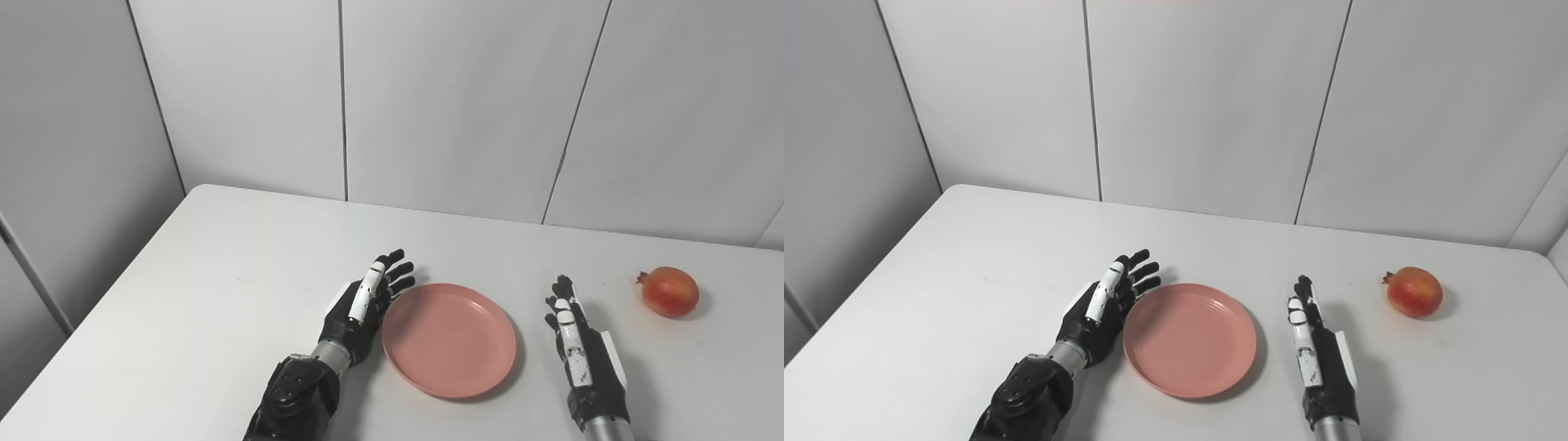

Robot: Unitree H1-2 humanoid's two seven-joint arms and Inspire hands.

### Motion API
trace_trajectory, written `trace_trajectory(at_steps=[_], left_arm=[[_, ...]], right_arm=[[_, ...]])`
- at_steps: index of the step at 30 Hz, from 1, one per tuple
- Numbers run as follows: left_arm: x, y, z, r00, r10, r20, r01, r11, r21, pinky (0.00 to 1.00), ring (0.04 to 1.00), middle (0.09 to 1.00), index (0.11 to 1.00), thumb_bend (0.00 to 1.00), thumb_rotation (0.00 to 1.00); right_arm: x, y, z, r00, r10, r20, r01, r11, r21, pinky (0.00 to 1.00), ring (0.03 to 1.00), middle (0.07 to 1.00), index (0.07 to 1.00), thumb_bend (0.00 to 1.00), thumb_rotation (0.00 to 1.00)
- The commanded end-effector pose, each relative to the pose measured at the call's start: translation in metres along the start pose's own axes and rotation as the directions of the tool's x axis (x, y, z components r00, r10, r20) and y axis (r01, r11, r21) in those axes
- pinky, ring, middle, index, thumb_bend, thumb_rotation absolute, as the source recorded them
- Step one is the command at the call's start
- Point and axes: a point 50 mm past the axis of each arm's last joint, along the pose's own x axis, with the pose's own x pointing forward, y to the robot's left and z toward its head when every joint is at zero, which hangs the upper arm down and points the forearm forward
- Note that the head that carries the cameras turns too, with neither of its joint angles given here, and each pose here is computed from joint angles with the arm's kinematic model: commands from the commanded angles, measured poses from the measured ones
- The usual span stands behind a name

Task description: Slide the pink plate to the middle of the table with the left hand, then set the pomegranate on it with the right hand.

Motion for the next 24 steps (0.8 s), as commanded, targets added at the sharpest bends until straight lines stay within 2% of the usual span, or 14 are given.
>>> trace_trajectory(at_steps=[1, 6, 12, 18, 20, 24], left_arm=[[-0.001, -0.003, 0.006, 0.999, -0.001, 0.042, 0.000, 1.000, 0.020, 0.90, 0.906, 0.919, 0.912, 0.40, 1.00], [-0.003, -0.004, 0.008, 0.996, 0.046, 0.080, -0.051, 0.997, 0.059, 0.89, 0.902, 0.923, 0.913, 0.41, 1.00], [-0.006, -0.005, 0.007, 0.992, 0.071, 0.108, -0.078, 0.995, 0.059, 0.89, 0.907, 0.921, 0.908, 0.40, 1.00], [-0.010, -0.002, 0.004, 0.982, 0.096, 0.164, -0.113, 0.989, 0.097, 0.89, 0.903, 0.920, 0.906, 0.38, 1.00], [-0.013, 0.000, 0.002, 0.978, 0.098, 0.185, -0.120, 0.986, 0.113, 0.89, 0.902, 0.919, 0.907, 0.37, 1.00], [-0.018, 0.006, -0.001, 0.976, 0.106, 0.190, -0.128, 0.986, 0.107, 0.89, 0.901, 0.915, 0.903, 0.38, 1.00]], right_arm=[[0.011, 0.003, 0.024, 0.996, 0.006, 0.091, -0.005, 1.000, -0.010, 0.98, 0.986, 0.989, 0.986, 0.22, 1.00], [0.011, 0.003, 0.028, 0.995, -0.007, 0.099, 0.007, 1.000, -0.002, 0.98, 0.974, 0.978, 0.979, 0.23, 1.00], [0.012, 0.002, 0.034, 0.993, -0.004, 0.116, 0.002, 1.000, 0.011, 0.97, 0.978, 0.981, 0.979, 0.21, 1.00], [0.013, 0.000, 0.050, 0.986, -0.019, 0.163, 0.017, 1.000, 0.015, 0.96, 0.972, 0.978, 0.972, 0.22, 1.00], [0.013, -0.003, 0.057, 0.984, -0.032, 0.177, 0.032, 0.999, 0.004, 0.98, 0.977, 0.980, 0.969, 0.22, 1.00], [0.014, -0.010, 0.070, 0.974, -0.049, 0.222, 0.061, 0.997, -0.050, 0.99, 0.980, 0.985, 0.972, 0.24, 1.00]])
